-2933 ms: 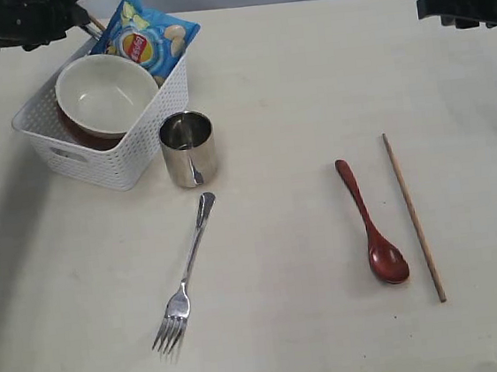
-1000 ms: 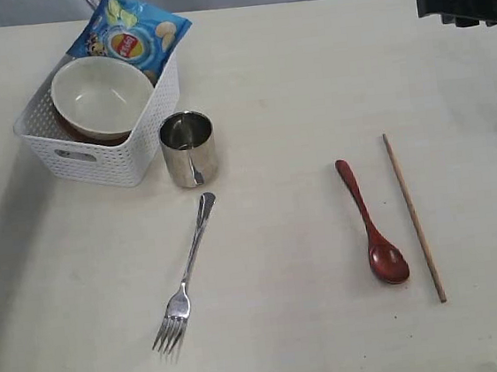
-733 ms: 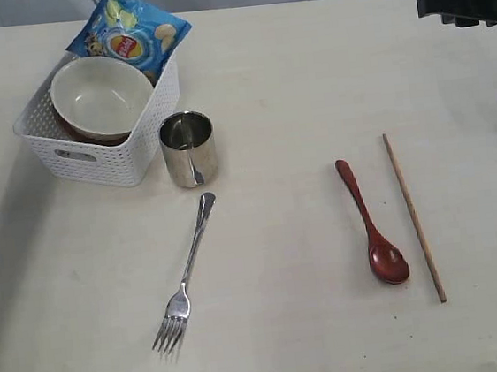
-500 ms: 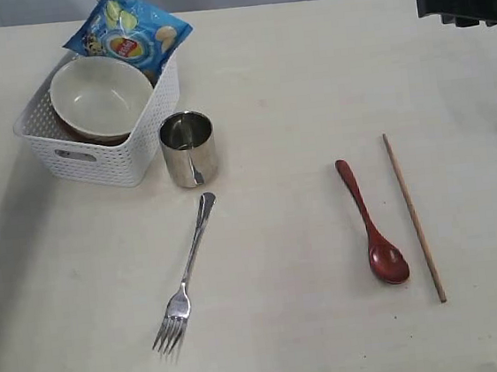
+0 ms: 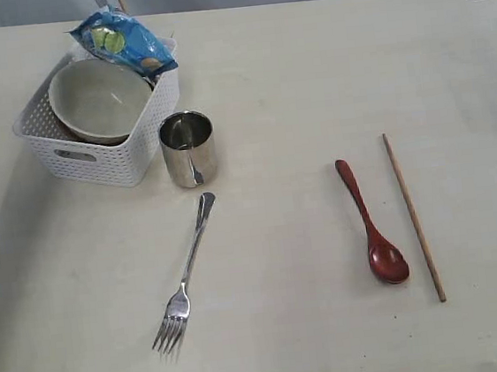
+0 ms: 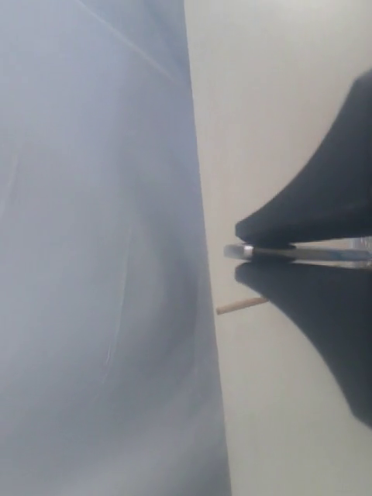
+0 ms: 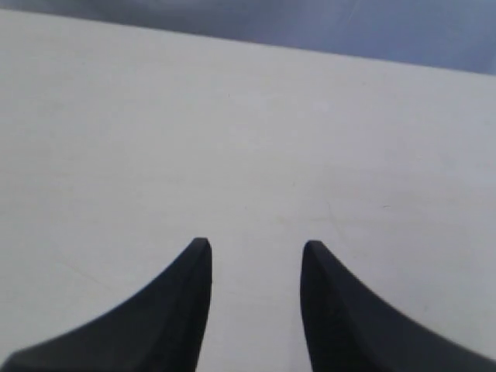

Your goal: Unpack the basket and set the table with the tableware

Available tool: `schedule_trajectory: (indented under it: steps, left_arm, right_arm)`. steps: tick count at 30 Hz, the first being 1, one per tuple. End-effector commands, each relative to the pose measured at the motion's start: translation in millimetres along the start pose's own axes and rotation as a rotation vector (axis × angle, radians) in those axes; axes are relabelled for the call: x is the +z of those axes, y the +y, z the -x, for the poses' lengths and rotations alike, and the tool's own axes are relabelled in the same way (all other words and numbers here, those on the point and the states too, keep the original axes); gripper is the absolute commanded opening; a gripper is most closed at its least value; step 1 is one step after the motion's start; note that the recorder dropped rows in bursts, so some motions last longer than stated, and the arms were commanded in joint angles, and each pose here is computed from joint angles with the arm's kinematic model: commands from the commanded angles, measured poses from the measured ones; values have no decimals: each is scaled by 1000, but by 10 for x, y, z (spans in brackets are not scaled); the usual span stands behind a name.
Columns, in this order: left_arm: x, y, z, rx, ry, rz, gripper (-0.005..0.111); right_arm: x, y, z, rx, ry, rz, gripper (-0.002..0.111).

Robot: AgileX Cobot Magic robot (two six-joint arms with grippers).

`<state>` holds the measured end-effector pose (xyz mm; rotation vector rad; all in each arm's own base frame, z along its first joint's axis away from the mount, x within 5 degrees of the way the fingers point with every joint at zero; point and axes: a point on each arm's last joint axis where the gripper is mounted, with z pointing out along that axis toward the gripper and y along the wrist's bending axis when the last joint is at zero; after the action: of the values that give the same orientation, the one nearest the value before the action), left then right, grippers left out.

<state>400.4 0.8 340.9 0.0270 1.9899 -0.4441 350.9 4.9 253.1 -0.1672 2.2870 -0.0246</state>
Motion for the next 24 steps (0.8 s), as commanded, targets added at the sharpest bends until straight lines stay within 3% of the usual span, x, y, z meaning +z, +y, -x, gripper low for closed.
schedule_trajectory:
  steps: [1,7,12,14,17,24]
  left_arm:
    - [-159,-85,98,27,-24,-9,0]
    - [-294,-161,173,31,-47,-18,0]
    - [-382,-241,192,-36,-31,-60,0]
    - [-422,-281,193,-50,-17,-84,0]
    - [-477,-337,192,-64,4,-117,0]
    - [-604,-469,174,-73,65,-201,0]
  right_arm:
    - [-274,32,130,11,-82,6,37]
    - [-533,413,262,-124,-170,86,37]
    - [-714,989,346,-286,-268,224,37]
    - [-812,1246,396,-342,-309,293,43]
    - [-977,1583,438,-396,-366,389,54]
    - [-1162,1996,447,-421,-511,468,54]
